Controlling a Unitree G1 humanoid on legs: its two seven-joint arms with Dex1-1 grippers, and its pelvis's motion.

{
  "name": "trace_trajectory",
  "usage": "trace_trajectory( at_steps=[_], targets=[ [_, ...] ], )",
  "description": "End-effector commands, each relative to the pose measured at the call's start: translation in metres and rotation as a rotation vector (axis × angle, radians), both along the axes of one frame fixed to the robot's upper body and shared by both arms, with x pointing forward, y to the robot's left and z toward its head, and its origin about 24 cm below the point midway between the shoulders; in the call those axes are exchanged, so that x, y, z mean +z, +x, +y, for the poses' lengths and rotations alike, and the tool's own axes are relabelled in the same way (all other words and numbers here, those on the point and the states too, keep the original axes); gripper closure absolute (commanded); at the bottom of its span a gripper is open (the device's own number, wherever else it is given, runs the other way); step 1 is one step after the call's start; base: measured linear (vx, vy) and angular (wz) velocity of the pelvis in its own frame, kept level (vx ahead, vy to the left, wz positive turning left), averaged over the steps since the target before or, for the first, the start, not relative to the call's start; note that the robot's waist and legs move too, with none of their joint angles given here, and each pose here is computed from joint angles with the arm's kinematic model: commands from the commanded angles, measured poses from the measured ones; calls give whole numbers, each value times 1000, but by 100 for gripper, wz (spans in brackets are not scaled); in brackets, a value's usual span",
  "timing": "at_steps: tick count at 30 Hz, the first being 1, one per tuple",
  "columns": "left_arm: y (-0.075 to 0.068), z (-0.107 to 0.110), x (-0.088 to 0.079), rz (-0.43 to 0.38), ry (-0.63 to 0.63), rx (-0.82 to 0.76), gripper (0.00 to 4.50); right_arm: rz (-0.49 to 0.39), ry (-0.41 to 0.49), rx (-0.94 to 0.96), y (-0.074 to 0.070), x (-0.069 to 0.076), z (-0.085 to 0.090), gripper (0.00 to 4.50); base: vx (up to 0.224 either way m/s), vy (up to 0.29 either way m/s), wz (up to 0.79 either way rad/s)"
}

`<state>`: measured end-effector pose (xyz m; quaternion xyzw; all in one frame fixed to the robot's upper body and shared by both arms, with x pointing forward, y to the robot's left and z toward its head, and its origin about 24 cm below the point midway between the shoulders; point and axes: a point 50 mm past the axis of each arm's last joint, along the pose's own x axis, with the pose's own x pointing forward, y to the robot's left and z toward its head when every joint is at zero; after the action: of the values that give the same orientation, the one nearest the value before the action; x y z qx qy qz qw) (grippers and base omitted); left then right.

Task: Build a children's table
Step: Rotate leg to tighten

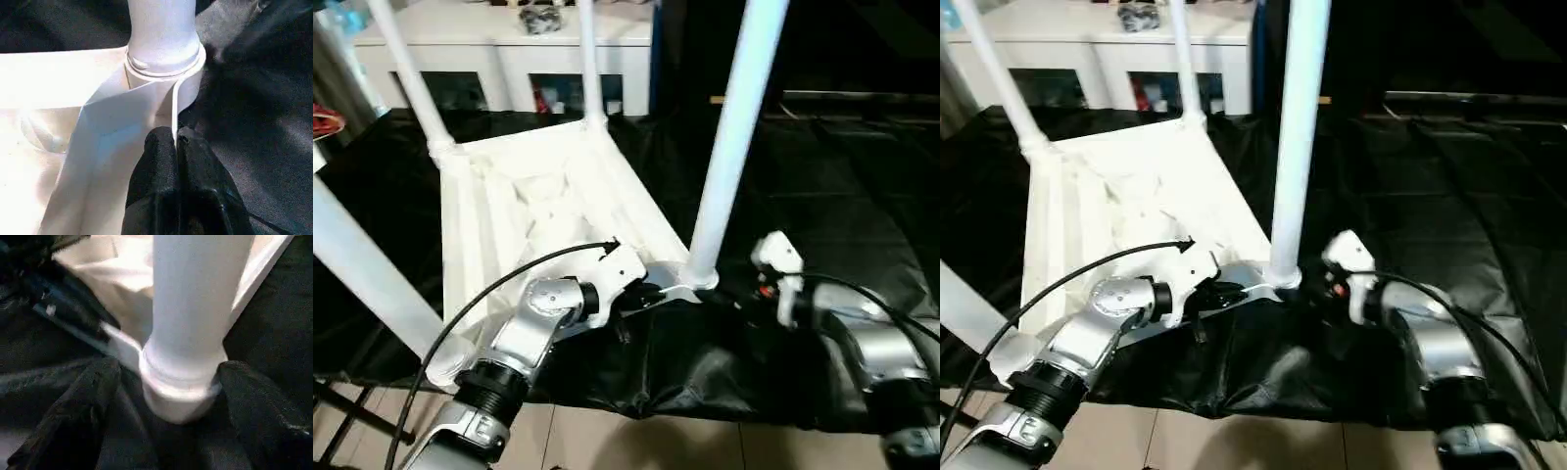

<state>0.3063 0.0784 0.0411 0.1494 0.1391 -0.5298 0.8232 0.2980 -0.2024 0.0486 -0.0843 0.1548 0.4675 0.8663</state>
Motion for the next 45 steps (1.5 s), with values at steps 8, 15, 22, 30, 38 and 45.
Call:
trace_trajectory(
  at_steps=[8,15,22,30,38,45],
  targets=[
    [0,0,11,-32,-41,-53,450,-18,90,21,0,17,-4,53,0,0,0],
    [5,-1,19,-64,-94,19,450,42,54,147,-18,14,0,9,0,0,0],
    [-6,11,35,-2,-231,41,371,80,109,221,-25,12,18,4,0,0,0],
    [-36,41,31,67,-222,88,302,61,140,254,-18,11,41,4,0,0,0],
    [-59,57,22,94,-223,119,227,-13,144,123,6,12,46,4,0,0,0],
    [-74,60,17,125,-216,116,176,-58,83,-71,31,9,45,4,0,0,0]
  ],
)
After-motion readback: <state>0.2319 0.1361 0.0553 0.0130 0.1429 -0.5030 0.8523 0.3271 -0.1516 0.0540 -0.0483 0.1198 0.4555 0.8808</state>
